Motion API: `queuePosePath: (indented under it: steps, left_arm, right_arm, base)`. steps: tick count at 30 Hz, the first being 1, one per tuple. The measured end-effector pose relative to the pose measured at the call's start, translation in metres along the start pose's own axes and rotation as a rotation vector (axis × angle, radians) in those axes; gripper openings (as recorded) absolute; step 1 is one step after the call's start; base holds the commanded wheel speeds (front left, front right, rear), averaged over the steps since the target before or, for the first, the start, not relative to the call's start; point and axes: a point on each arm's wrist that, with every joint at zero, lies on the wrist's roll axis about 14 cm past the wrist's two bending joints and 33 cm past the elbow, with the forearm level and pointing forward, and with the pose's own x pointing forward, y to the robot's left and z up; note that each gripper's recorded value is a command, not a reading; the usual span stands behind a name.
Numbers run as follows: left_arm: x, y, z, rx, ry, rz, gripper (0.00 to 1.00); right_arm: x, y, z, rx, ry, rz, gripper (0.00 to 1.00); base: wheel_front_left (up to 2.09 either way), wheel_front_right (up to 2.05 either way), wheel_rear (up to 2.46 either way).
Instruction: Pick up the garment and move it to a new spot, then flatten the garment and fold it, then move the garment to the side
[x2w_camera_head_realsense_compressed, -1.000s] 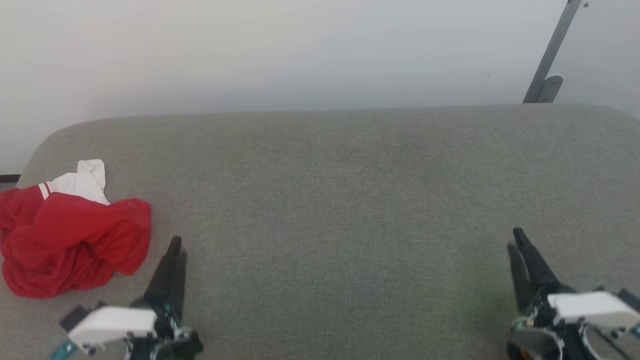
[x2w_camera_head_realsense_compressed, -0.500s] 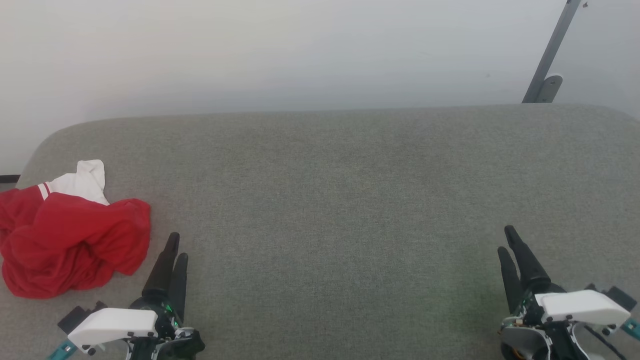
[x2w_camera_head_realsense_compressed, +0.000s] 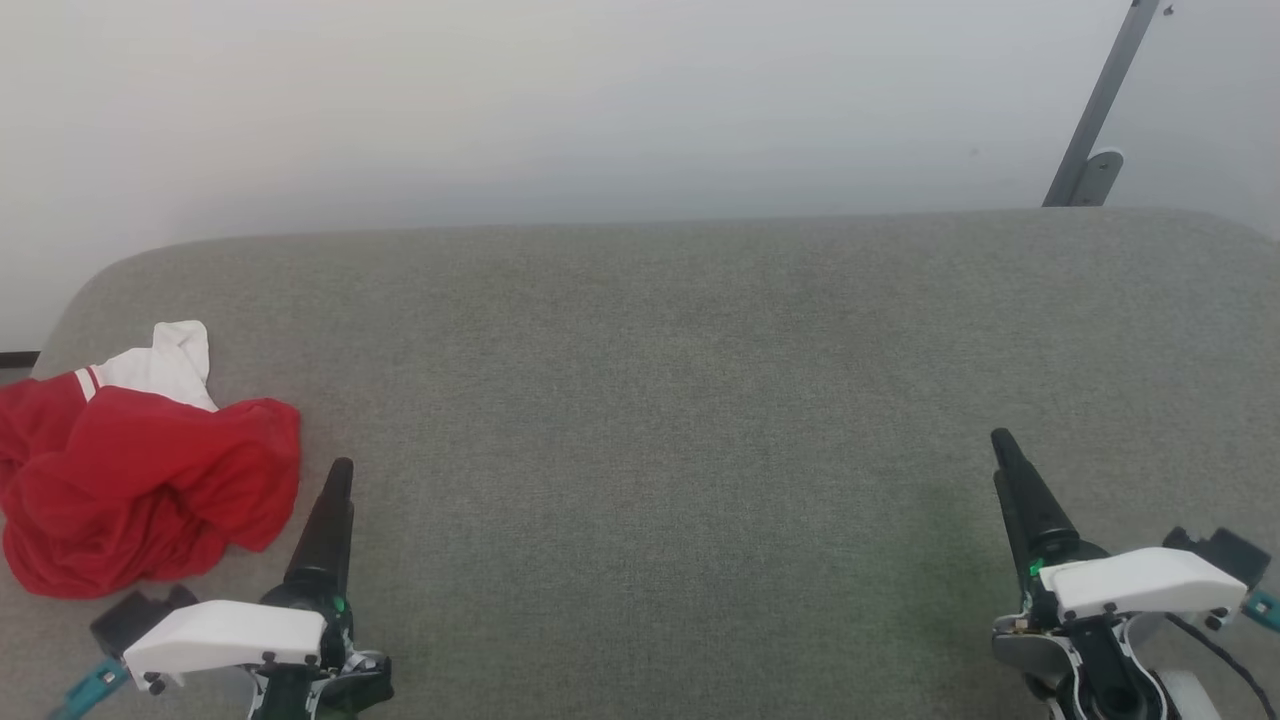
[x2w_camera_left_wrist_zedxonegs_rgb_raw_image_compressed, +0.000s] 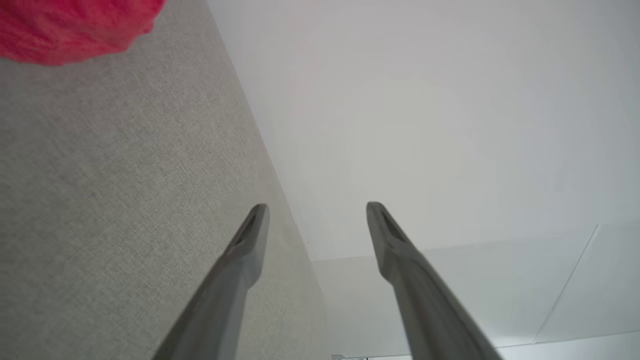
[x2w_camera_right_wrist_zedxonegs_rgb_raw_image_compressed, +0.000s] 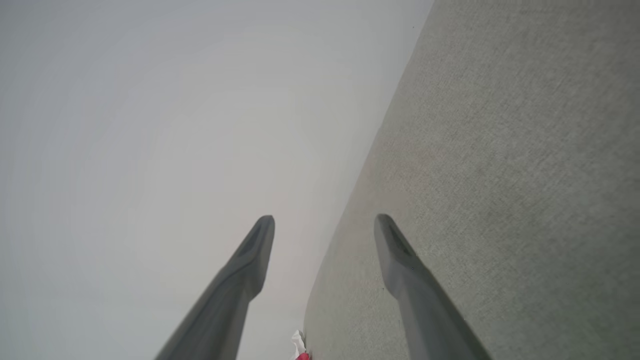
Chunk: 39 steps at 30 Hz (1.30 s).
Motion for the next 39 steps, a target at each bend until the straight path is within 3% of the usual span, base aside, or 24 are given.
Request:
queuePosePath:
  steps: [22,39]
  left_arm:
    - [0.0,0.006,0.02,0.57,-0.032,0.056,1.0]
    - [0.001,0.0,0.036,0.806,-0.094,0.035,1.0]
  right_arm:
    - [0.011,0.0,0.002,-0.482,0.035,-0.006,1.0]
    - [0.015,0.013,0.012,-0.712,0.018,0.022,1.0]
  base:
    - [0.0,0.0,0.0]
    - [0.0,0.0,0.0]
